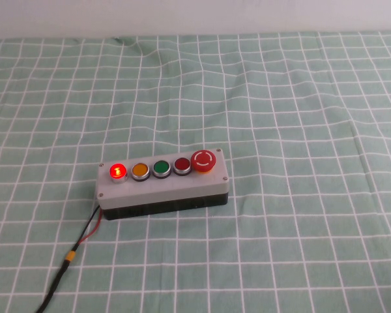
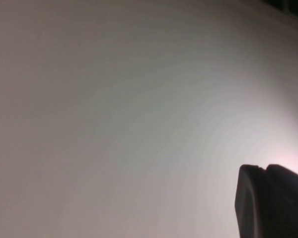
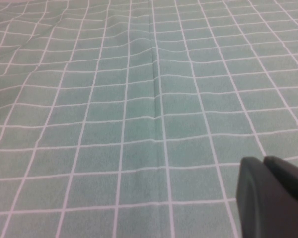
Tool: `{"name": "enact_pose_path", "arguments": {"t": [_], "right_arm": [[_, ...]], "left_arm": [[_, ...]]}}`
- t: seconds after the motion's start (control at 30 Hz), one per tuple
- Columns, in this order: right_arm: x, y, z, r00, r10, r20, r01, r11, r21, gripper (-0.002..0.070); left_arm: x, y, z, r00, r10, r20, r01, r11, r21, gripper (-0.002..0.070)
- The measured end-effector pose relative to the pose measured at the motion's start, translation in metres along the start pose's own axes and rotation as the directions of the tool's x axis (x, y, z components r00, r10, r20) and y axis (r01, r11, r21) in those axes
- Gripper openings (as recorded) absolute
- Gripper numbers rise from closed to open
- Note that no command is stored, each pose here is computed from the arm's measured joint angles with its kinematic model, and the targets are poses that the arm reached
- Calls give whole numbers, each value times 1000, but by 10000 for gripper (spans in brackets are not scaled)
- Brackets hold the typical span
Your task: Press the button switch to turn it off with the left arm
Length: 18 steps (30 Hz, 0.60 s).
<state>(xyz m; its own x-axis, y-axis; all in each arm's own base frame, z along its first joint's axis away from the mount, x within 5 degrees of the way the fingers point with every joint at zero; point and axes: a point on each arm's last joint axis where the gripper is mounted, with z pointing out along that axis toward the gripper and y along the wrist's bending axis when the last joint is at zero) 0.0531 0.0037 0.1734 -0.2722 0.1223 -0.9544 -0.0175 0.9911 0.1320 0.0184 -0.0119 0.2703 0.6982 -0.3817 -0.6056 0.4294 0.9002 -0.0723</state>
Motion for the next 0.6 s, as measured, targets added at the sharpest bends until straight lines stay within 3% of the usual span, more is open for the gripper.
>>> {"name": "enact_pose_path", "arguments": {"t": [0.27,0.47,0.6], "right_arm": [[0,0,0,1000,0,0,0,1000,0,-16],[0,0,0,1000,0,0,0,1000,0,-16],[0,0,0,1000,0,0,0,1000,0,-16]], "left_arm": [[-57,-8,33,986,-100,136,98,995,19,-3],[-112,-16,60,995,-94,45,96,994,-43,-3],[-133,-19,79,997,-30,-71,24,996,-84,-3]]}}
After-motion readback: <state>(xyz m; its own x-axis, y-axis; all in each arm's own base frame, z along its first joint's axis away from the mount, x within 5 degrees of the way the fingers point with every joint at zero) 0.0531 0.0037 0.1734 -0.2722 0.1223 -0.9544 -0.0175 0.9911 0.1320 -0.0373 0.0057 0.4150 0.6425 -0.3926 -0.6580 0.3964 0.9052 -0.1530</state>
